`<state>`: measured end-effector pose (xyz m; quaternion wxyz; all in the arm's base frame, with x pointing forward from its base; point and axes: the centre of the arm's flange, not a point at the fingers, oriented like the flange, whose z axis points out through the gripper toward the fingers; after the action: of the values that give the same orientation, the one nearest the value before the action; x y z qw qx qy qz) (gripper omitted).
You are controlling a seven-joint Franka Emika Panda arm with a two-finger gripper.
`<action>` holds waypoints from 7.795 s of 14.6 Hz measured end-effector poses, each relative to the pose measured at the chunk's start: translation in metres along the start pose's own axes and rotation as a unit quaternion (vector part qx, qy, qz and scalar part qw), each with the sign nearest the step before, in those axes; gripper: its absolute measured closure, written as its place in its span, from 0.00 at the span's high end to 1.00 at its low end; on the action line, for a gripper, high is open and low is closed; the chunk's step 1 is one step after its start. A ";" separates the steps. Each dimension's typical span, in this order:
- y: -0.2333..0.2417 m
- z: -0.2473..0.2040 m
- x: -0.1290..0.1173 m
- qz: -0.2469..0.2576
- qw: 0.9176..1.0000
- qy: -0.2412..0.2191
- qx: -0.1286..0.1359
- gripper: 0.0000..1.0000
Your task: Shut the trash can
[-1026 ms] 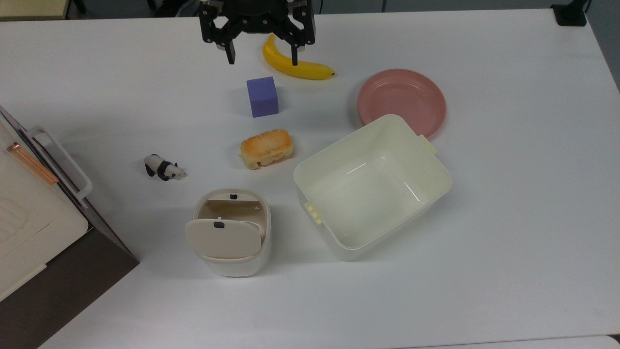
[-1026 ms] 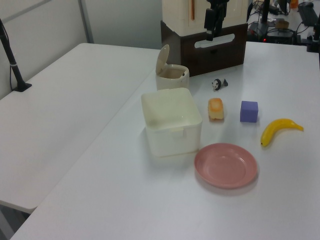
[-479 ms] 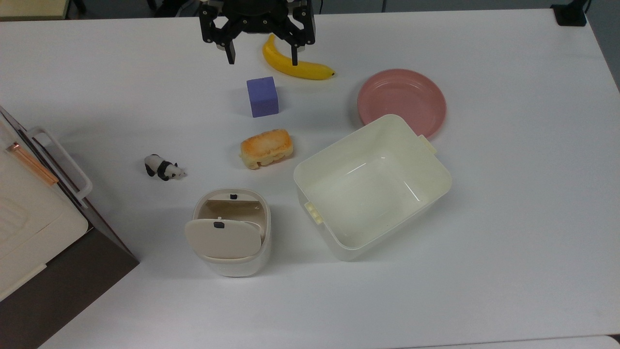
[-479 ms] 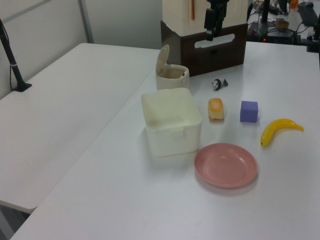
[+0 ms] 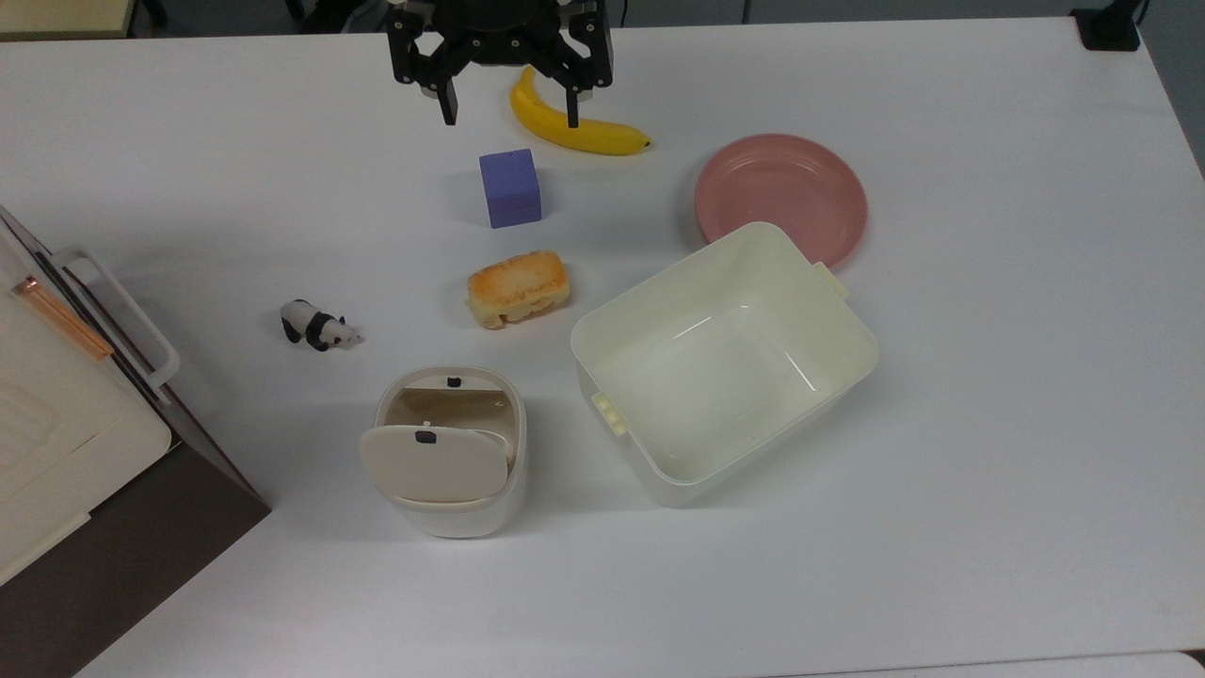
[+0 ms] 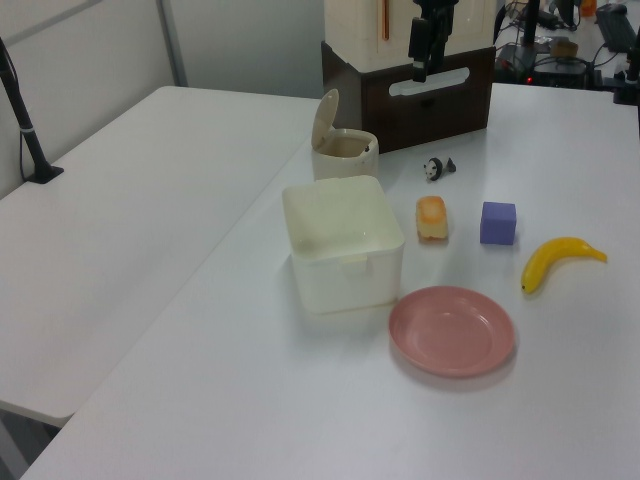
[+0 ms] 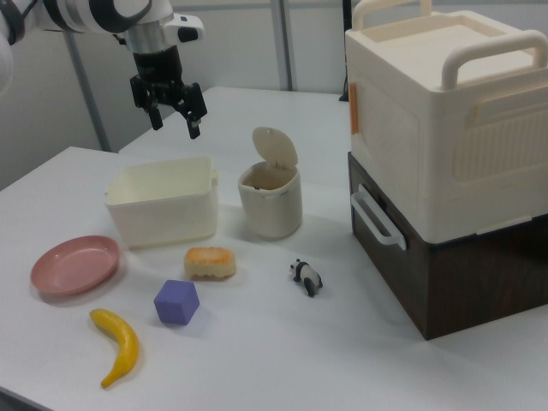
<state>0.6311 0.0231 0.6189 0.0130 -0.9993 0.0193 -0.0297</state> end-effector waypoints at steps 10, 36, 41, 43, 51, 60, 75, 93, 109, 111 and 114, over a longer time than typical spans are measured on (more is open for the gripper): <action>0.000 0.005 0.000 0.000 1.000 -0.005 0.000 1.00; 0.000 0.008 -0.001 -0.001 1.000 -0.009 -0.001 1.00; 0.000 0.008 -0.001 -0.001 1.000 -0.008 -0.001 1.00; 0.000 0.008 -0.001 -0.001 1.000 -0.008 -0.001 1.00; 0.003 0.008 0.000 0.001 1.000 -0.008 -0.001 1.00; 0.003 0.012 -0.001 0.001 1.000 -0.013 -0.001 1.00; 0.003 0.013 -0.001 -0.001 1.000 -0.013 -0.002 1.00; 0.010 0.068 0.084 0.042 0.977 0.200 -0.053 0.01; 0.022 0.103 0.131 0.048 0.942 0.325 -0.066 0.01; 0.027 0.120 0.136 0.046 0.943 0.321 -0.072 0.01; 0.028 0.131 0.138 0.043 0.944 0.318 -0.076 0.01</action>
<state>0.7755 -0.0076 0.4960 -0.0687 -0.9340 0.0671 -0.3440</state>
